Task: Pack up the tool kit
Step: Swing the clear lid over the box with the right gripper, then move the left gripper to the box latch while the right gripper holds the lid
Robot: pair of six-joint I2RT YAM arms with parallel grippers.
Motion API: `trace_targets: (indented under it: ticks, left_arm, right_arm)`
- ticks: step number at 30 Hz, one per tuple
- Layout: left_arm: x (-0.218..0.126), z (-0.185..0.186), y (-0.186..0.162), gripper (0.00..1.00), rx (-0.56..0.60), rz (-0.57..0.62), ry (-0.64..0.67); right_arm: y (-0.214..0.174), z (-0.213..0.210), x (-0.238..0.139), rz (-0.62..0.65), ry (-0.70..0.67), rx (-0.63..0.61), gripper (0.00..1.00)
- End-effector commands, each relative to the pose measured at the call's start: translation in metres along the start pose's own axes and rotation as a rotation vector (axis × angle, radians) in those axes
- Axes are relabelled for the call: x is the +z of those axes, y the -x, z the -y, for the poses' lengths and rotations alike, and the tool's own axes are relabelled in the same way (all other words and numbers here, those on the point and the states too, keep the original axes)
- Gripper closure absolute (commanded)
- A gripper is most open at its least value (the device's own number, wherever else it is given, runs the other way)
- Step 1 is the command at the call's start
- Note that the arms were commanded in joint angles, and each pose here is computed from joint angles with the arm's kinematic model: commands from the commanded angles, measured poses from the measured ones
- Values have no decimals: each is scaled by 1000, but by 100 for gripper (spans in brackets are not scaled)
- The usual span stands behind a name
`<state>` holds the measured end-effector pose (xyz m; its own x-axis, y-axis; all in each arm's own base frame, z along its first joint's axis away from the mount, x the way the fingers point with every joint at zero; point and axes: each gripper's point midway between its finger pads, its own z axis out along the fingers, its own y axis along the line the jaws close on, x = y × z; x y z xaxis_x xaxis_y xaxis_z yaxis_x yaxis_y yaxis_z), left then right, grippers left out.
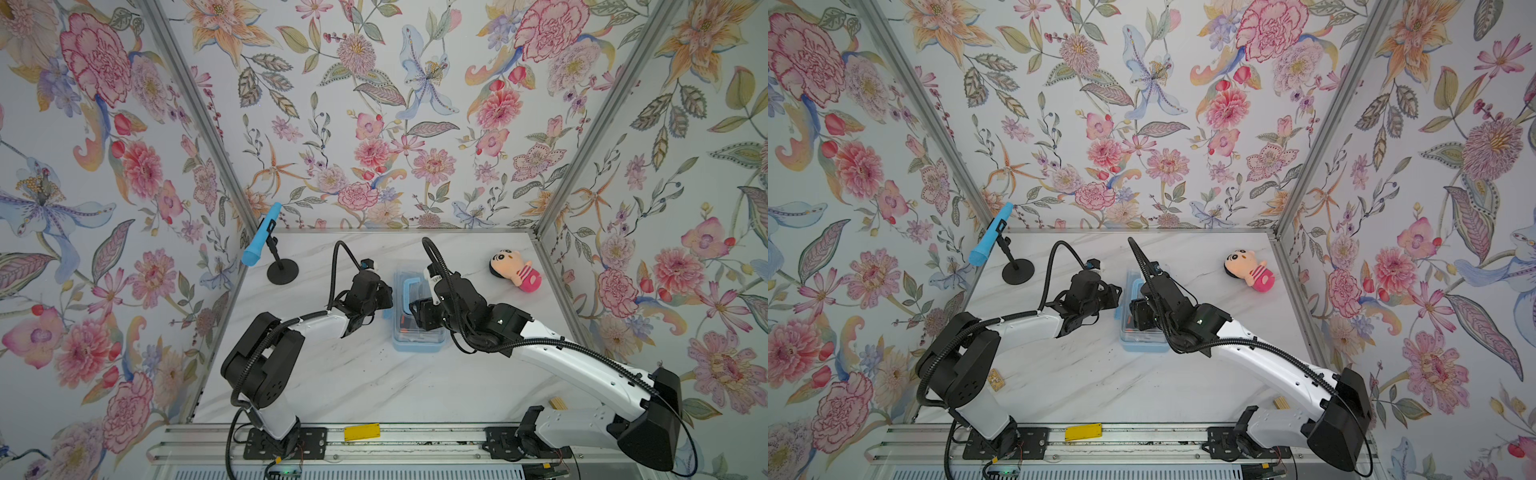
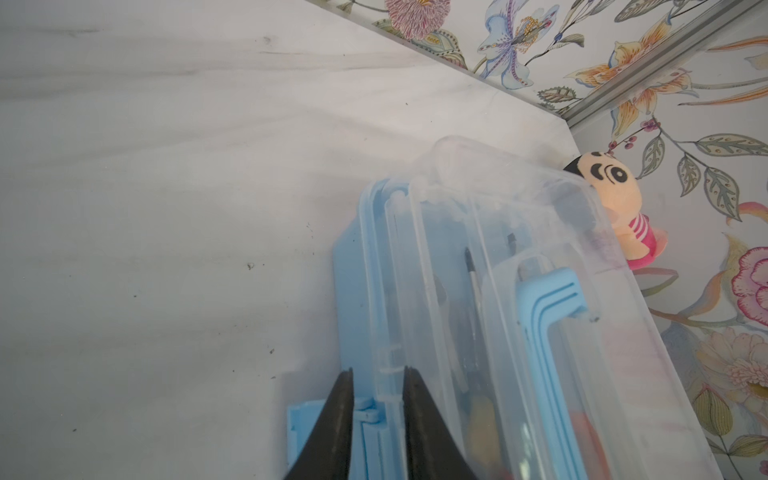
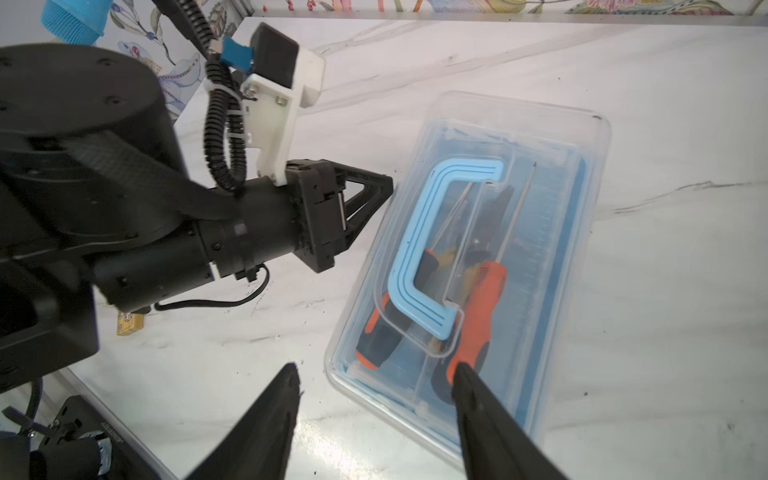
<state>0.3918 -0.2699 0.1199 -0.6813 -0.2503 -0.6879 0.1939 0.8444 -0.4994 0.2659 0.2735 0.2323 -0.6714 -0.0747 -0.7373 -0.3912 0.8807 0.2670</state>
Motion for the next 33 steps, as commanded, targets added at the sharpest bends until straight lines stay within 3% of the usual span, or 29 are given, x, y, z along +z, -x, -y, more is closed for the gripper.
trace_targets:
  ticks: [1,6,22,33]
  left_arm:
    - [-15,0,3,73,8,24,24]
    - [-32,-6,8,62,30,67,47]
    - [-48,-34,-52,55,57,19,18]
    - [-62,-33,-92,51,86,-15,-9]
  right_arm:
    - [4,12,0,25,-16,63,41]
    - [4,27,15,4,-42,119,46]
    - [0,23,68,-74,30,167,47]
    - [-15,17,62,-113,19,145,43]
